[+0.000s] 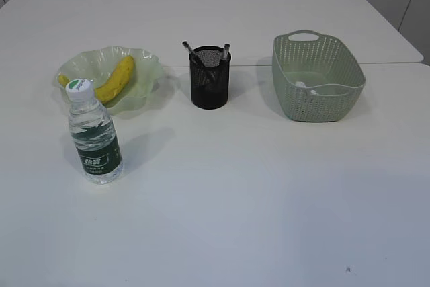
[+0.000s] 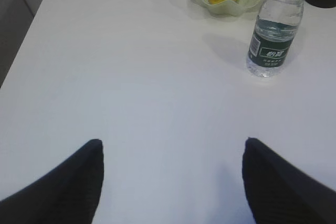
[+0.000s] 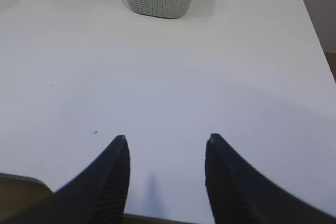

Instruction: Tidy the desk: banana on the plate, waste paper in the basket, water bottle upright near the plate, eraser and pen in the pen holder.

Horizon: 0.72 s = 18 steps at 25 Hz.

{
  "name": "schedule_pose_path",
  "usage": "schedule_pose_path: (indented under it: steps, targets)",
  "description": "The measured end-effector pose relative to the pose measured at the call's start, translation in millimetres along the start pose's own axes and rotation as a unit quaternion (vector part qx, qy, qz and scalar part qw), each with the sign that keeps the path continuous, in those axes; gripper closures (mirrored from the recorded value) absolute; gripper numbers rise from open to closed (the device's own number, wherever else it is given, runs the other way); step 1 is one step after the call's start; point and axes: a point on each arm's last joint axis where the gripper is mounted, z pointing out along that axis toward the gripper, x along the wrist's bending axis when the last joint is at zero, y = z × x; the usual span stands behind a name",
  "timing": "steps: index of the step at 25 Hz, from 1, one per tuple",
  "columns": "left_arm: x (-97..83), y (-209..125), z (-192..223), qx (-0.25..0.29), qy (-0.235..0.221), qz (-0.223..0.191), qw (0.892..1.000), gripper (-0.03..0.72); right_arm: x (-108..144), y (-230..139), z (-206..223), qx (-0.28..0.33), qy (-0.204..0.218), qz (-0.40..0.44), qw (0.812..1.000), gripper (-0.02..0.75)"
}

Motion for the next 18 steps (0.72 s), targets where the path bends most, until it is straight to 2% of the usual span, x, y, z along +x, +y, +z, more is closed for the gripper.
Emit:
schedule_pose_path:
  steps: [18]
  targets:
    - [-0.4, 0.0, 0.0, 0.0, -0.002, 0.003, 1.0, 0.099, 0.2, 0.0, 0.0, 0.0, 0.001, -0.001, 1.0, 0.383]
